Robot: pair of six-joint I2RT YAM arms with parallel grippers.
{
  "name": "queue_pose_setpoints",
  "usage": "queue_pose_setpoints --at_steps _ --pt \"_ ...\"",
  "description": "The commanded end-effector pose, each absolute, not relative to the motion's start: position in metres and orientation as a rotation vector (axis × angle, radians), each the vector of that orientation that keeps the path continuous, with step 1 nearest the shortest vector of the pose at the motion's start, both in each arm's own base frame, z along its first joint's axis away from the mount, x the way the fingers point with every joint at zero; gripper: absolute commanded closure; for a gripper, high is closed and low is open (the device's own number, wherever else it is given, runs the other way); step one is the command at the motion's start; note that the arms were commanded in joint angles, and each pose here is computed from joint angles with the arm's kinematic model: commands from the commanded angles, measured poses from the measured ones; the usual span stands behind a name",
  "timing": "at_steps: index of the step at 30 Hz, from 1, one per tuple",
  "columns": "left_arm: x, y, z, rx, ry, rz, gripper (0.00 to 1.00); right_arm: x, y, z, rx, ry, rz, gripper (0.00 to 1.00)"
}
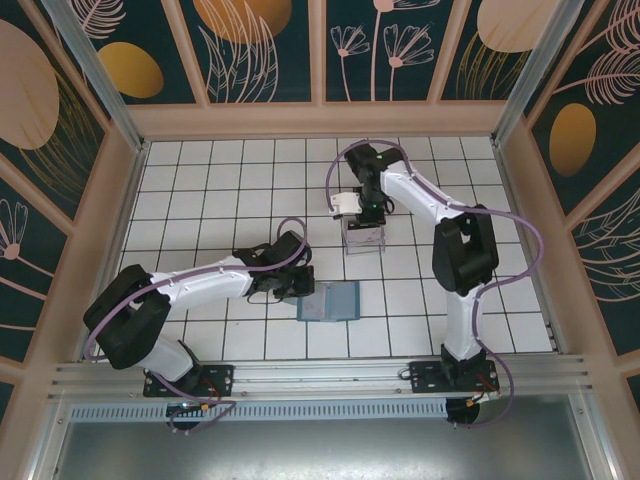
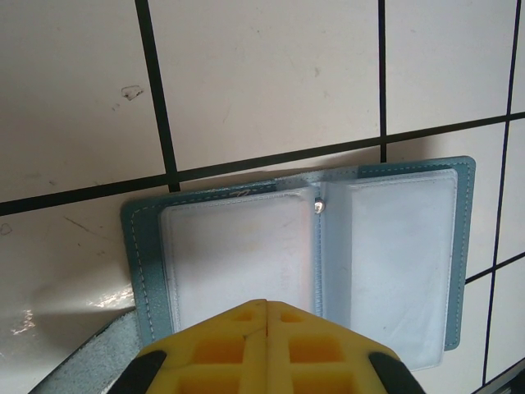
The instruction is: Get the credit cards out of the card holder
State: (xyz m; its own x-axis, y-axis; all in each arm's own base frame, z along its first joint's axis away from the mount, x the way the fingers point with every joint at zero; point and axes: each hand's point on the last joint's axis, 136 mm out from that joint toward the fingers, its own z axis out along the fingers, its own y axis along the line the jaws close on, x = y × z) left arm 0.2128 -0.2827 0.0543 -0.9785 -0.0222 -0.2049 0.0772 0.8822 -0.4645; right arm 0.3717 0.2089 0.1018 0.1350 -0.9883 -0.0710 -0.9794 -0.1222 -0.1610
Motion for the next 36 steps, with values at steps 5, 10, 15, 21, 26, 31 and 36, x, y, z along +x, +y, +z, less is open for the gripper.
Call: queue_pose_setpoints --at_steps 5,10,15,21,26,31,36 --pt "0.217 -0.279 0.057 0.003 2.82 -0.726 0.94 0.373 0.213 0.094 -2.266 1.949 -0.031 1.0" --pt "0.216 -0.278 0.056 -0.001 2.819 -0.73 0.94 0.375 0.214 0.093 -2.26 1.954 -0.038 0.96" --pt "0.217 -0.278 0.058 -0.002 2.813 -0.733 0.94 0.385 0.212 0.093 -2.226 1.962 -0.1 0.89" --pt "0.217 -0.277 0.058 -0.006 2.81 -0.732 0.94 0.398 0.211 0.098 -2.174 1.956 -0.183 0.81" --pt "0.217 -0.277 0.06 -0.009 2.806 -0.735 0.94 0.411 0.209 0.103 -2.128 1.945 -0.261 0.78" --pt "0.218 -0.276 0.062 -0.014 2.799 -0.737 0.94 0.422 0.212 0.118 -2.043 1.939 -0.305 0.76" --pt "0.219 -0.275 0.063 -0.019 2.792 -0.732 0.94 0.422 0.223 0.137 -1.892 1.97 -0.221 0.73"
